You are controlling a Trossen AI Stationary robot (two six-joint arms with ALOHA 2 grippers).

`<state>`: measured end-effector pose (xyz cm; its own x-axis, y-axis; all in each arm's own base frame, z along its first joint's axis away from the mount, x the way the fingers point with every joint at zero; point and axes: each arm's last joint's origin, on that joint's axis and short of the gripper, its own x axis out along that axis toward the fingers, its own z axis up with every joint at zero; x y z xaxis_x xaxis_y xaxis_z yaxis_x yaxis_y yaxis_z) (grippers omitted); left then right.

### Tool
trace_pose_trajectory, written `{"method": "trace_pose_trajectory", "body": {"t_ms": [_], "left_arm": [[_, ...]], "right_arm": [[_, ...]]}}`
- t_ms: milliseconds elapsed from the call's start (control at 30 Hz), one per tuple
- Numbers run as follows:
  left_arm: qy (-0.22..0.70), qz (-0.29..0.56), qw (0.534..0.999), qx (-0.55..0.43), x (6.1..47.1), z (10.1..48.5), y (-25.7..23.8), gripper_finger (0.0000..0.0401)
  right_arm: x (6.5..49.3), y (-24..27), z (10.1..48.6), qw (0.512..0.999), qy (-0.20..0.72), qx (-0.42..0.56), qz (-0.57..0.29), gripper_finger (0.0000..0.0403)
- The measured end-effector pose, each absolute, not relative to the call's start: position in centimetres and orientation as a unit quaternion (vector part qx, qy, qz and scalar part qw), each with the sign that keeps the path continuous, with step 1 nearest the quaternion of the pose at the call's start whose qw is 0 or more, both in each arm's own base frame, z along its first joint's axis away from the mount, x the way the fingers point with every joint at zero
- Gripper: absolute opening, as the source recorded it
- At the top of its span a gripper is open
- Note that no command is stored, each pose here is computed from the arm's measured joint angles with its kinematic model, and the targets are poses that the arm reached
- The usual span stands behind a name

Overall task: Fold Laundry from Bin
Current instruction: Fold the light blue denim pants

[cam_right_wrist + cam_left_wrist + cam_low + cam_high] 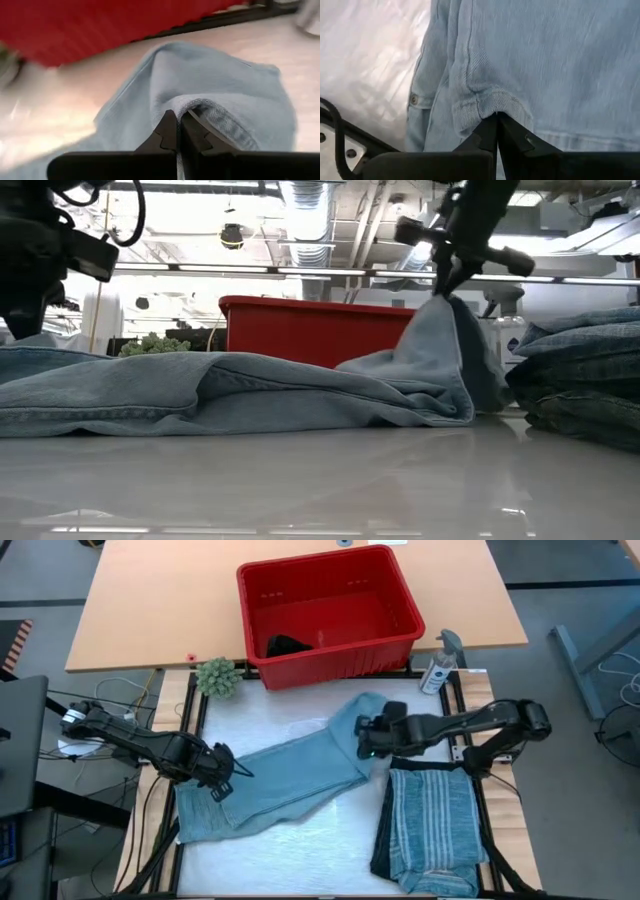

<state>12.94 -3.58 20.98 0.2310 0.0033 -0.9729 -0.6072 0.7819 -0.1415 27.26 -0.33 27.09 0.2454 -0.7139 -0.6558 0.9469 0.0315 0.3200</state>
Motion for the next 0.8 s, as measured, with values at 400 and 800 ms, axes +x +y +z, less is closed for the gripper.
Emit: {"method": "trace_pose_trajectory", "body": {"t_ms": [400,800], "left_arm": [[0.582,0.235,0.727,-0.278,14.5,20.0,-3.9,0.0],[0.604,0.24,0.711,-0.269,15.0,19.2,-4.1,0.0]], "right_arm": [[32.9,6.8,27.3,0.843,0.174,0.173,-0.478,0.0025],[40.0,10.9,27.1,0.916,0.164,0.097,-0.353,0.0025]]}}
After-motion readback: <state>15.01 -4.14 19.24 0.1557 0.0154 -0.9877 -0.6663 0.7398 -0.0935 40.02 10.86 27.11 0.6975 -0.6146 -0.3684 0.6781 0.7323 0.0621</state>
